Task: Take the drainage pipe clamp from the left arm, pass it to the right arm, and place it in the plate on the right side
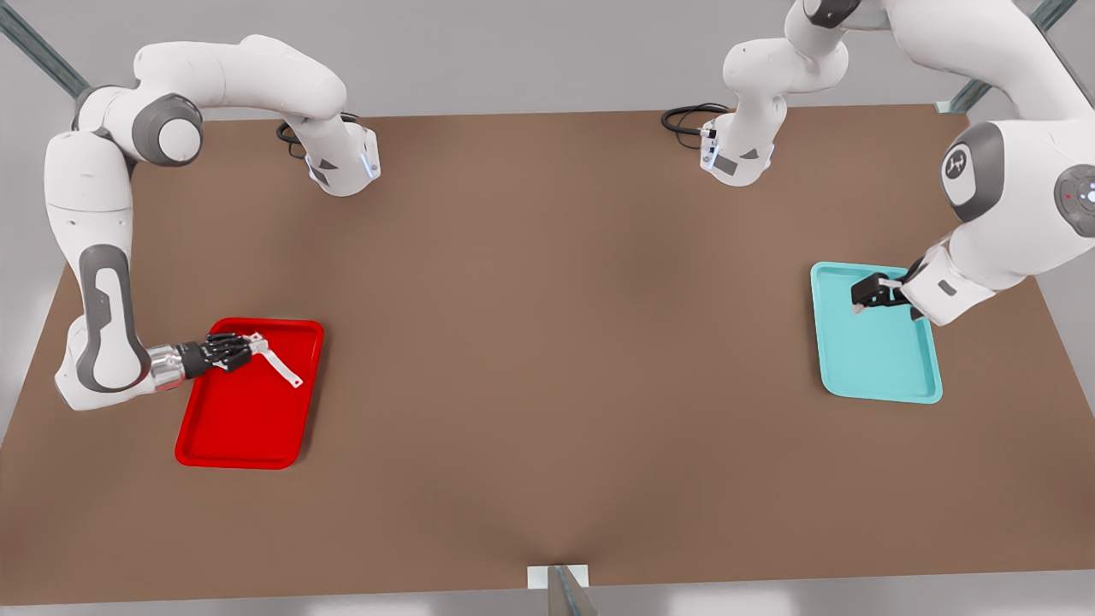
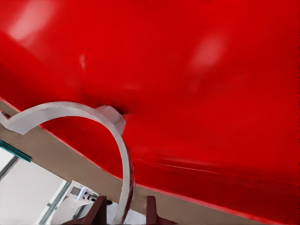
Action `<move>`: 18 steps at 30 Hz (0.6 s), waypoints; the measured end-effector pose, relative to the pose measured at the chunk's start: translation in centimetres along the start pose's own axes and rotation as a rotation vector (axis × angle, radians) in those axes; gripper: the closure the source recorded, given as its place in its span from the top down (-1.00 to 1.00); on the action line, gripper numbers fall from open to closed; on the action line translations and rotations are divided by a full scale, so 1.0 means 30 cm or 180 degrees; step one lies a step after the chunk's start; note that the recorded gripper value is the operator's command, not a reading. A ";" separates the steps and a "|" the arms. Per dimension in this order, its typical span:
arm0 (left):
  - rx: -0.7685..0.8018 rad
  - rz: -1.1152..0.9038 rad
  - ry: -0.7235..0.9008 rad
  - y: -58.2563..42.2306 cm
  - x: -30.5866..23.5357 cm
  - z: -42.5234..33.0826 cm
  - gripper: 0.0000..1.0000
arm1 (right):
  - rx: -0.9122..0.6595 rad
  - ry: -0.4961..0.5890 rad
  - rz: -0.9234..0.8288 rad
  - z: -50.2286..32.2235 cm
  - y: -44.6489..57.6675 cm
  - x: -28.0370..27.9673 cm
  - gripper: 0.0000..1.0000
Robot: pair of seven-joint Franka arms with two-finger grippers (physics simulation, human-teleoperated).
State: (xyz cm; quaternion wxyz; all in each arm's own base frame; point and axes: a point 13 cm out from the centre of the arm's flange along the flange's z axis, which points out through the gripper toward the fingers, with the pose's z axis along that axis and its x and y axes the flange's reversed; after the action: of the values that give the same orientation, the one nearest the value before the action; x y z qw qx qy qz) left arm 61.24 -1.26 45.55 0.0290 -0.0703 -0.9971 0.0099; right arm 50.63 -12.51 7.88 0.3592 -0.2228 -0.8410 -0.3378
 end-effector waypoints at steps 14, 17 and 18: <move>0.0015 0.0021 0.0027 -0.008 -0.011 0.023 1.00 | 0.0624 -0.0925 -0.0953 -0.416 0.346 0.079 1.00; 0.0014 0.0036 0.0026 -0.018 -0.012 0.023 1.00 | 0.1386 -0.1524 -0.1713 -0.580 0.780 0.393 1.00; 0.0013 0.0037 0.0026 -0.019 -0.012 0.023 1.00 | 0.1683 -0.1652 -0.1911 -0.572 0.902 0.494 1.00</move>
State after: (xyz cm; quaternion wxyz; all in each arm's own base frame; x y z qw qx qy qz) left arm 61.49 -1.89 44.87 0.0331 -0.0761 -0.9965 0.0118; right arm 65.60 -4.86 38.92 0.0681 0.0521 -0.9872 -0.1343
